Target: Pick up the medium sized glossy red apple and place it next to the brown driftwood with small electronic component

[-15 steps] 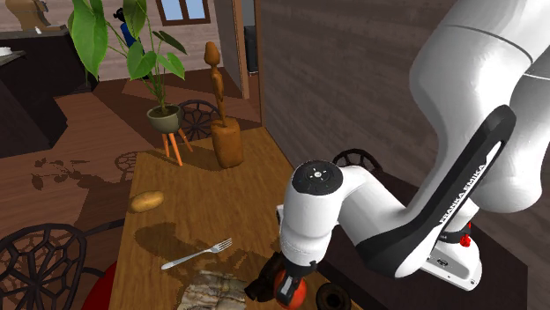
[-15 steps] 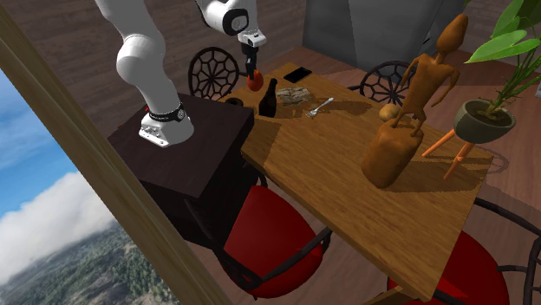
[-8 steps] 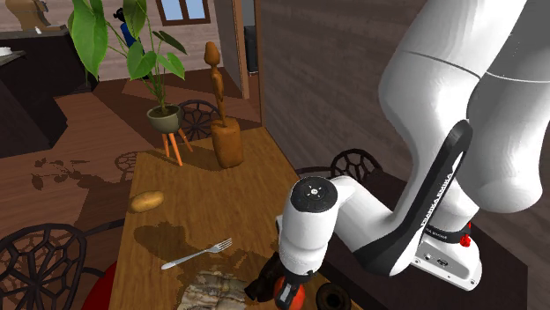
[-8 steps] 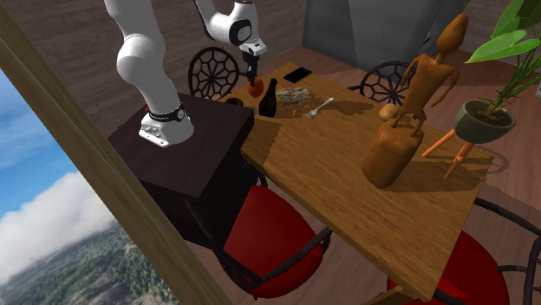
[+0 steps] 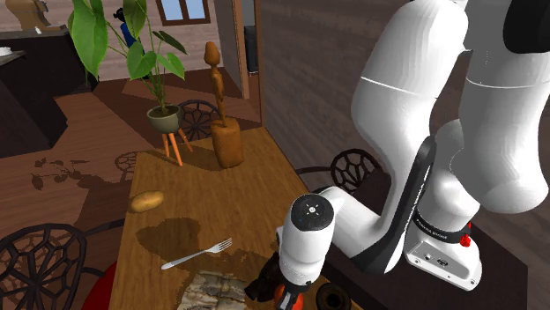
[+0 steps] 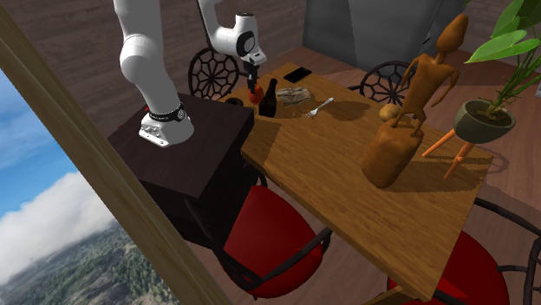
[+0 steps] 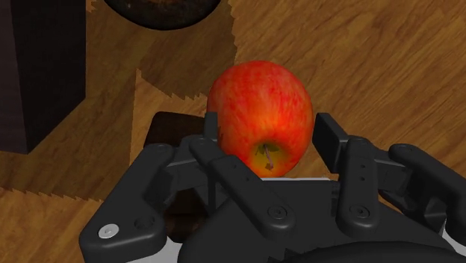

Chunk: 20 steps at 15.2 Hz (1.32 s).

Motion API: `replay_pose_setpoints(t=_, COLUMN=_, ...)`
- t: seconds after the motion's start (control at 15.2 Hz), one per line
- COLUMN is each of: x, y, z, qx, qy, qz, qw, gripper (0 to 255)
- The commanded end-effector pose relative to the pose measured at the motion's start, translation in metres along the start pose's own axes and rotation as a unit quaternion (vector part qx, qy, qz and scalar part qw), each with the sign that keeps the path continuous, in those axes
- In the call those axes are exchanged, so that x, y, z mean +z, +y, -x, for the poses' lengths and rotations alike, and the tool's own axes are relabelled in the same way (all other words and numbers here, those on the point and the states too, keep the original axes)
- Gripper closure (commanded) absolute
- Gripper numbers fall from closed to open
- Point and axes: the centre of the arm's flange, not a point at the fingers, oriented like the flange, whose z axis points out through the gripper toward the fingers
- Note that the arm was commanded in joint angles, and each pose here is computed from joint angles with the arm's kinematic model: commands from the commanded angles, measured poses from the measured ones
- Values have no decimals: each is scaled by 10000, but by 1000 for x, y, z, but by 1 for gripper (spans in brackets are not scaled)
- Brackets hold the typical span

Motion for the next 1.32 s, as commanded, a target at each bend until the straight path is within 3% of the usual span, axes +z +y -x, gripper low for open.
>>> replay_pose_setpoints(t=0.0, x=11, y=1, z=1, qx=-4, qy=2, qz=0, qw=10000, gripper=255)
replay_pose_setpoints(t=0.59, x=18, y=2, z=2, qx=-4, qy=2, qz=0, qw=10000, gripper=255)
replay_pose_setpoints(t=0.66, x=18, y=2, z=2, qx=-4, qy=2, qz=0, qw=10000, gripper=0)
replay_pose_setpoints(t=0.99, x=18, y=2, z=2, qx=-4, qy=2, qz=0, qw=10000, gripper=0)
replay_pose_setpoints(t=1.25, x=-32, y=2, z=2, qx=-4, qy=2, qz=0, qw=10000, gripper=0)
